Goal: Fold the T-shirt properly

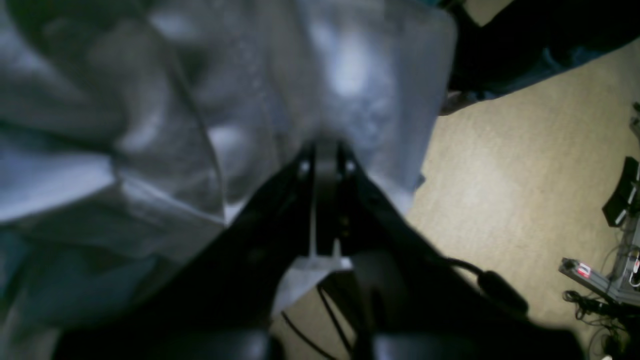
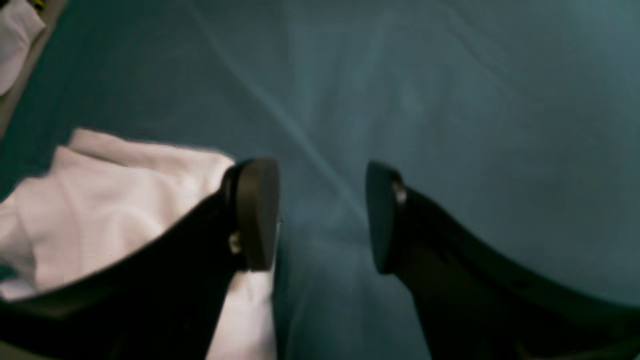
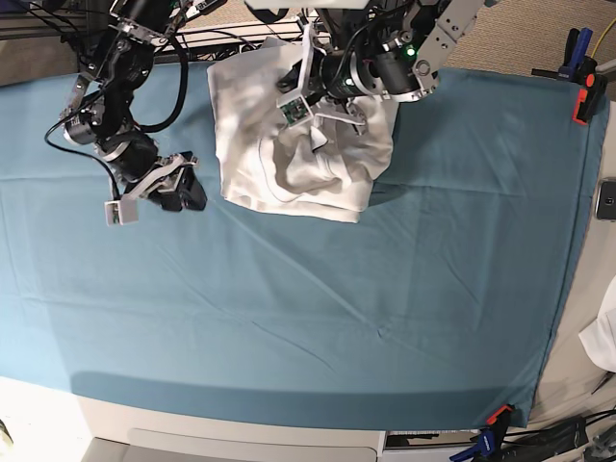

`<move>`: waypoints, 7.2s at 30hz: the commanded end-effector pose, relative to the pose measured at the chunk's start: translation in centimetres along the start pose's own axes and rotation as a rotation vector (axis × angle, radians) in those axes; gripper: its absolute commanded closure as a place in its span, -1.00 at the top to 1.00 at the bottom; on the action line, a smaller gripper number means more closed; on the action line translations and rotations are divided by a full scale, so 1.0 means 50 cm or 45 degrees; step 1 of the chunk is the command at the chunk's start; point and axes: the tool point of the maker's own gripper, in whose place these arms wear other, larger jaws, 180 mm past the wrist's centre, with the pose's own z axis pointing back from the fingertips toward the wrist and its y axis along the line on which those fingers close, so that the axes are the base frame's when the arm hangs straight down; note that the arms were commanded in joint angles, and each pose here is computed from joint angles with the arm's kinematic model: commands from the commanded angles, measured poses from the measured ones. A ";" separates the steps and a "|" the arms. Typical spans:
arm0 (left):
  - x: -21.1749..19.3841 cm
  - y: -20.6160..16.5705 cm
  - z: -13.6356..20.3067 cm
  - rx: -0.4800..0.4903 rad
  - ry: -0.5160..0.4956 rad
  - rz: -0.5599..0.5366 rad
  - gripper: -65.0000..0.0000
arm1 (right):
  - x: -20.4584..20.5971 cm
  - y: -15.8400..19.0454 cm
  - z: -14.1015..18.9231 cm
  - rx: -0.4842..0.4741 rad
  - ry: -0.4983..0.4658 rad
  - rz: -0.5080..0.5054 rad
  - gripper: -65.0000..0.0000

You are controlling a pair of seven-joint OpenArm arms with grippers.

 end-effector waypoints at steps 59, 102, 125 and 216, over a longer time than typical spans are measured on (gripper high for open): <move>-0.112 0.149 0.115 0.390 -0.020 0.498 0.04 | 0.004 0.029 -0.015 0.284 -0.043 -0.167 -1.00; 0.031 0.440 0.122 0.545 -0.153 0.321 -1.00 | -0.191 0.090 0.080 0.317 0.144 -0.324 -1.00; 0.158 0.416 0.026 0.335 -0.200 0.284 0.00 | -0.262 0.199 0.071 0.503 0.248 -0.411 -0.79; -0.114 0.206 0.084 -0.109 -0.080 0.561 -1.00 | 0.009 -0.029 0.013 -0.110 -0.083 -0.058 -1.00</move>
